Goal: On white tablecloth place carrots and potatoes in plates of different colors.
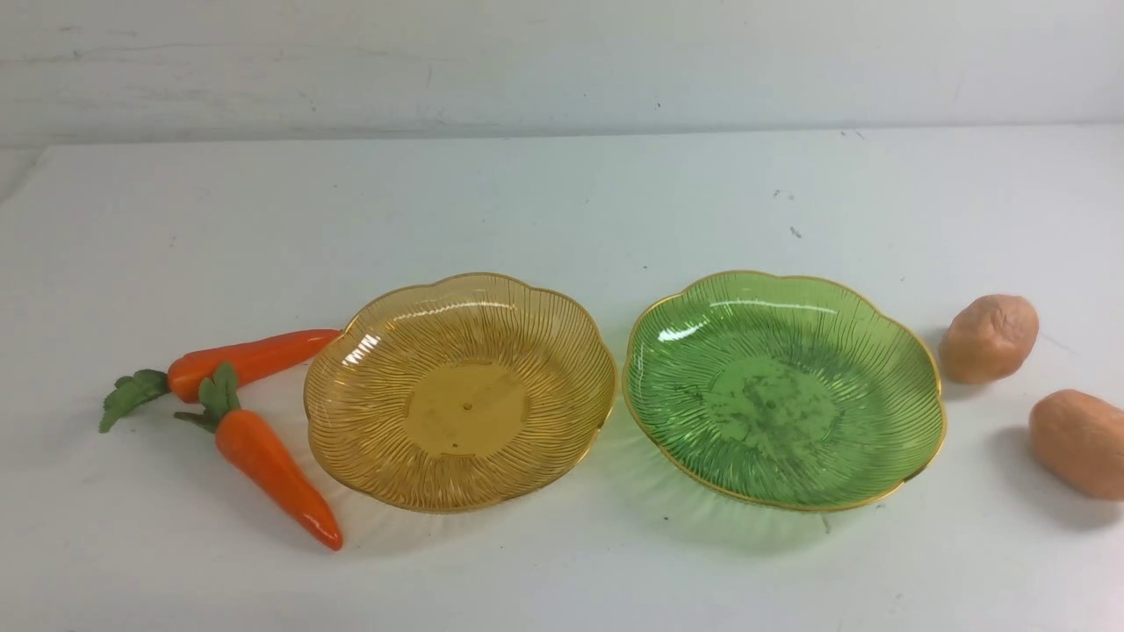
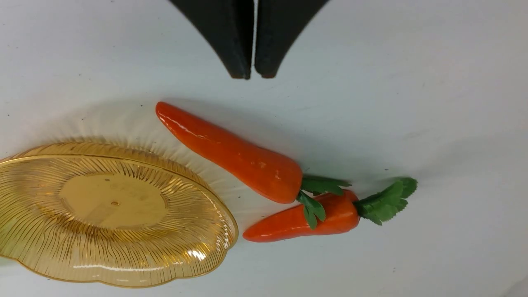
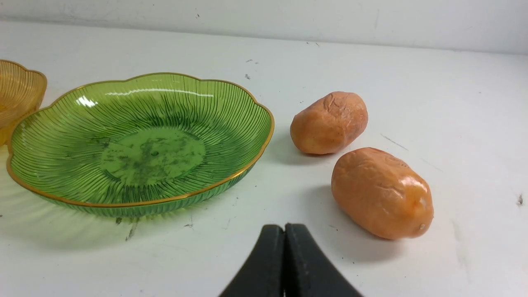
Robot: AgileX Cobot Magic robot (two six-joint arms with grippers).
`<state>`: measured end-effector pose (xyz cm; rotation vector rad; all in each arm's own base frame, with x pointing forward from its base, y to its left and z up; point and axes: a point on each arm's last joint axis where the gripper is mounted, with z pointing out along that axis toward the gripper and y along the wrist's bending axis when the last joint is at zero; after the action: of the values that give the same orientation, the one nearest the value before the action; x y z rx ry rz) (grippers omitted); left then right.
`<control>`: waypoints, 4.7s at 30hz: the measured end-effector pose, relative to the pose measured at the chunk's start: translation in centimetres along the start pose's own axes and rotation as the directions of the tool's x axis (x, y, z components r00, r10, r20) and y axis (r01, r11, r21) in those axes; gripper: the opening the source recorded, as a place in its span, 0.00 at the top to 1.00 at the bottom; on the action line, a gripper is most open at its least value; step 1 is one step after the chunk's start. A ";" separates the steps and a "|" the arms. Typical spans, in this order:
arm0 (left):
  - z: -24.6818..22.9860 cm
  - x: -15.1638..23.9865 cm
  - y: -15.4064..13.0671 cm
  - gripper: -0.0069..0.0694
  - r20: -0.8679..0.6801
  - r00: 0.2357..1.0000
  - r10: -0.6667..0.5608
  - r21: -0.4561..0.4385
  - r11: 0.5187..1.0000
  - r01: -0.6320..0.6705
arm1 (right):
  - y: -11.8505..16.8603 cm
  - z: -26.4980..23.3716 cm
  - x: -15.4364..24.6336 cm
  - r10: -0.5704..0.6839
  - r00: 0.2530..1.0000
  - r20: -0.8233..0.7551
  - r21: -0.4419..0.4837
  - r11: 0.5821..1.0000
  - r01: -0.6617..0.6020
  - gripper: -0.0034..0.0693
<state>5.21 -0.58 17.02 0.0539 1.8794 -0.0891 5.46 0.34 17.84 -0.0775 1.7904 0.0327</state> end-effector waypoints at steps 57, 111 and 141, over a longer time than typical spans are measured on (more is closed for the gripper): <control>20.8 -11.8 -0.5 0.24 -0.680 0.568 -0.464 -0.302 0.883 0.359 | 1.8 3.2 -12.5 0.015 0.765 -0.644 -0.172 0.971 -0.164 0.97; 25.7 -11.6 1.4 0.57 -0.579 0.592 -0.560 -0.498 0.818 0.287 | 2.3 3.3 -12.8 0.046 0.777 -0.628 -0.197 0.956 -0.216 0.97; 27.7 -19.5 -4.4 0.23 -0.550 0.719 -0.424 -0.105 0.890 0.445 | 2.3 3.4 -12.9 0.017 0.793 -0.609 -0.217 0.958 -0.187 0.97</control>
<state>37.07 -7.26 27.29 -0.3879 2.4547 -0.4796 11.42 3.29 29.58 -0.2026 2.4274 0.3686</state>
